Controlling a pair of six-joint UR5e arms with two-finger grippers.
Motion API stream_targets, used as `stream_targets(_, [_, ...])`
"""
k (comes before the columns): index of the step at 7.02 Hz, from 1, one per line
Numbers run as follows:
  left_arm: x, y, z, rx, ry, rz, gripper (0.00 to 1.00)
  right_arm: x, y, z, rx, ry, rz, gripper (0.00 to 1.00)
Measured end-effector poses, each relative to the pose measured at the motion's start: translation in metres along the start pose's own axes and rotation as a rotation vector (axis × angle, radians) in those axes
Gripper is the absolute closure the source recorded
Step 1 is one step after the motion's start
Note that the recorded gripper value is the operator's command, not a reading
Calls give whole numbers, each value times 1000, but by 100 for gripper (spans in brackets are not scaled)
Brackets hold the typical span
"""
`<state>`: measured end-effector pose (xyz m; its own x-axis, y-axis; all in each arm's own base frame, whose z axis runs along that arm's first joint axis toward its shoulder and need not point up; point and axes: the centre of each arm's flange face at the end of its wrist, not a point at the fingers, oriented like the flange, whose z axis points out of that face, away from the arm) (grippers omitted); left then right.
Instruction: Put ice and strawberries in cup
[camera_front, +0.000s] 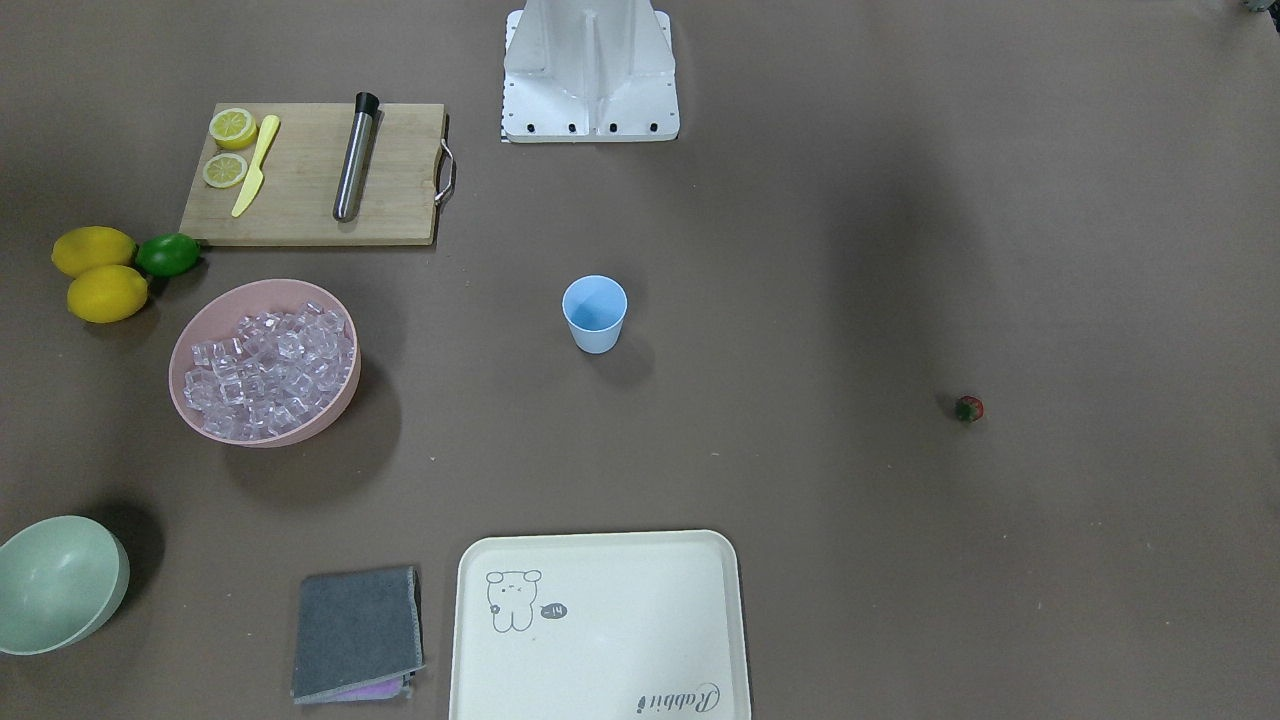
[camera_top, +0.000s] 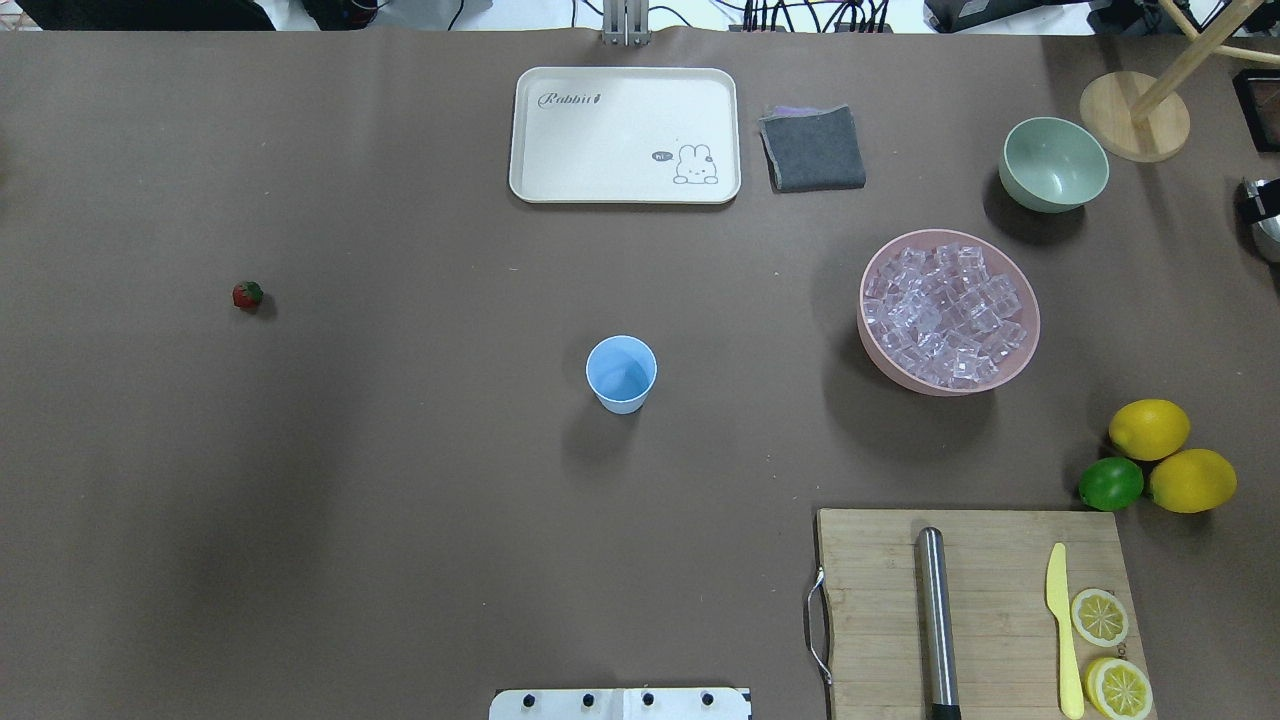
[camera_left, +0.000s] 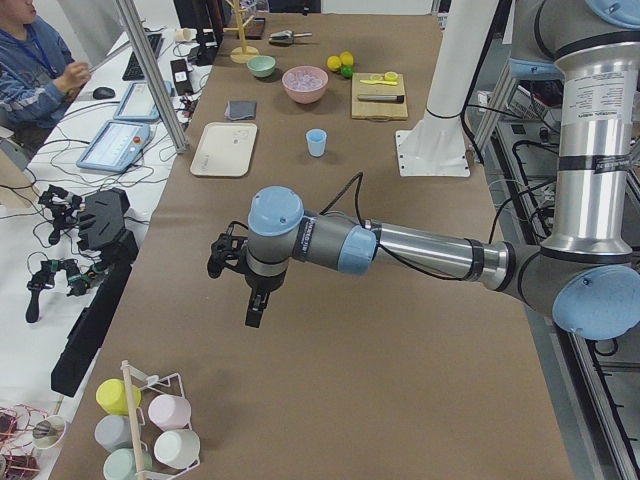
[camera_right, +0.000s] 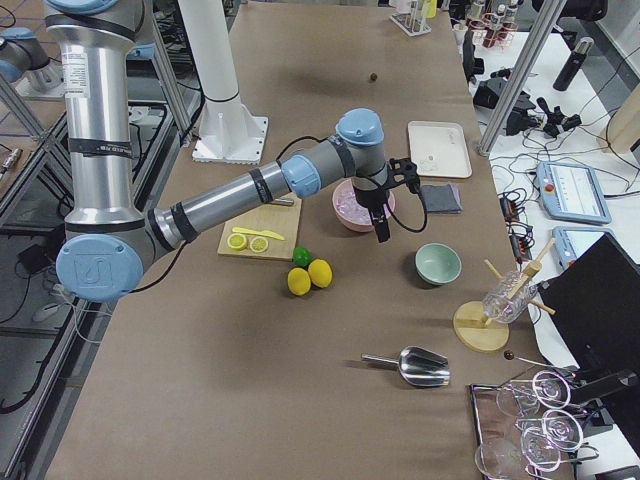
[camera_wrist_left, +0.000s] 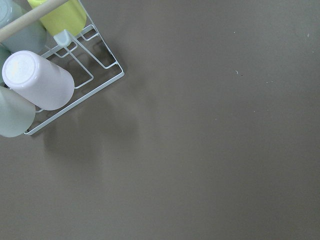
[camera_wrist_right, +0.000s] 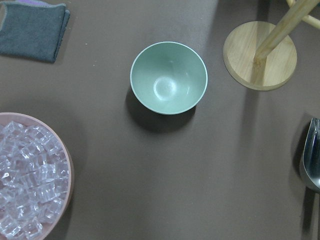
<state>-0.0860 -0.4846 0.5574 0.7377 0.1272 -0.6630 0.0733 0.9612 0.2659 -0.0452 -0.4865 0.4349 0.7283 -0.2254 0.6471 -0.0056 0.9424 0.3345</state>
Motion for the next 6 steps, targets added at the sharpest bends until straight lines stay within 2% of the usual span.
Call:
stream_targets(3, [7, 0, -6, 20, 6, 21, 2, -23, -4, 7, -12, -38, -37, 0])
stream_targets(5, [10, -2, -6, 23, 7, 28, 2, -71, -17, 26, -30, -93, -77, 2])
stream_targets(6, [12, -4, -5, 22, 8, 33, 2, -104, -30, 38, -16, -131, -62, 7])
